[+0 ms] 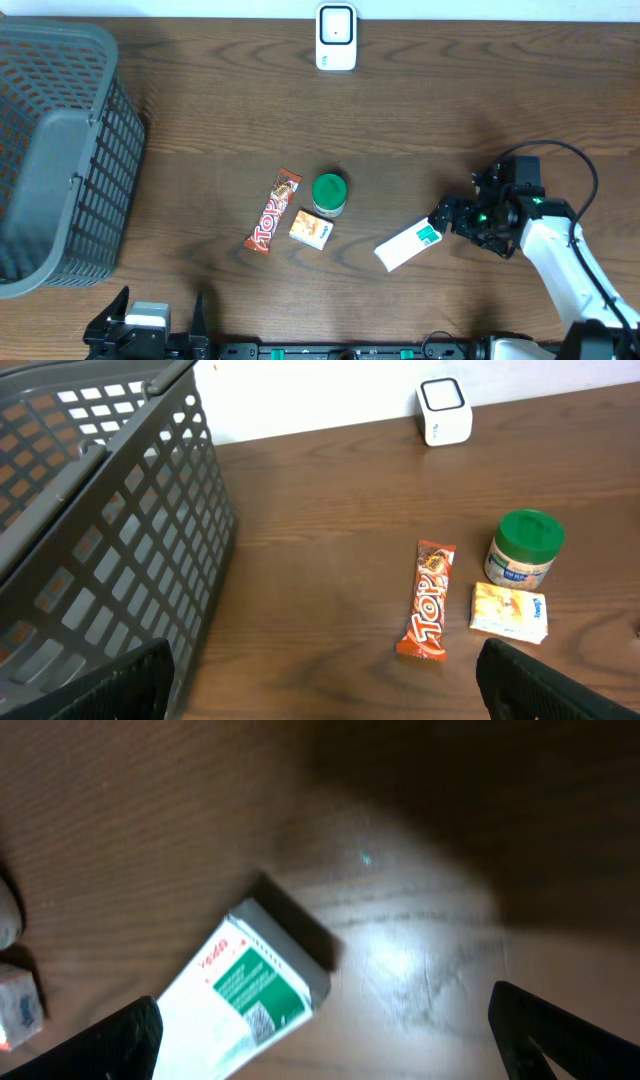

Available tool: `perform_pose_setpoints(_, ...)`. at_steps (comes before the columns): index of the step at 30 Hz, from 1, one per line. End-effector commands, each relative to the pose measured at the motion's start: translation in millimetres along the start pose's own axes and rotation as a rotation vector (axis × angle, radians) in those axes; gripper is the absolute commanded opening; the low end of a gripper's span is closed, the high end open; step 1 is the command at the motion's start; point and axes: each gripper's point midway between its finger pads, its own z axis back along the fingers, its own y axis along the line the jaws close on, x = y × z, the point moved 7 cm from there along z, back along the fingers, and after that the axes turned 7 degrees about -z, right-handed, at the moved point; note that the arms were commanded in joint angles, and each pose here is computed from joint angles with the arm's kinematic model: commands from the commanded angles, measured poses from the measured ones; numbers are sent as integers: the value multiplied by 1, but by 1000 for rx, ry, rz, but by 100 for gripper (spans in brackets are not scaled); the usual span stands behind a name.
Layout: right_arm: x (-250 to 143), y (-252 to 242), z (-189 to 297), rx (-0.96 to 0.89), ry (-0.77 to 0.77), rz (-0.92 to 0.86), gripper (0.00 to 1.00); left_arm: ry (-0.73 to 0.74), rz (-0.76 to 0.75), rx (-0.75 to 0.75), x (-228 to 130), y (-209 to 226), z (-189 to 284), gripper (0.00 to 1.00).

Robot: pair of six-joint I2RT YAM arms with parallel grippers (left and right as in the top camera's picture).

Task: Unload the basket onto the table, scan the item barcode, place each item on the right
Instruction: 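Slide the Panadol box left with the right gripper, rotating it flat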

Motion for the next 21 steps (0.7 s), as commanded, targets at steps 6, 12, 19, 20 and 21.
perform_pose_setpoints(6, 0, 10, -22, 151, 111, 198, 99, -3, -4, 10, 0, 1, 2, 96)
perform_pose_setpoints(12, -3, 8, -35, 168, 158, 266, 99, -3, -4, 10, 0, 1, 2, 96)
perform_pose_setpoints(19, -6, 6, -43, 184, 196, 310, 62, -3, -4, 10, 0, 1, 2, 96)
perform_pose_setpoints(20, -7, 5, -43, 184, 197, 314, 56, -3, -4, 10, 0, 1, 2, 96)
perform_pose_setpoints(21, -7, 5, -43, 184, 197, 319, 52, -3, -4, 10, 0, 1, 2, 96)
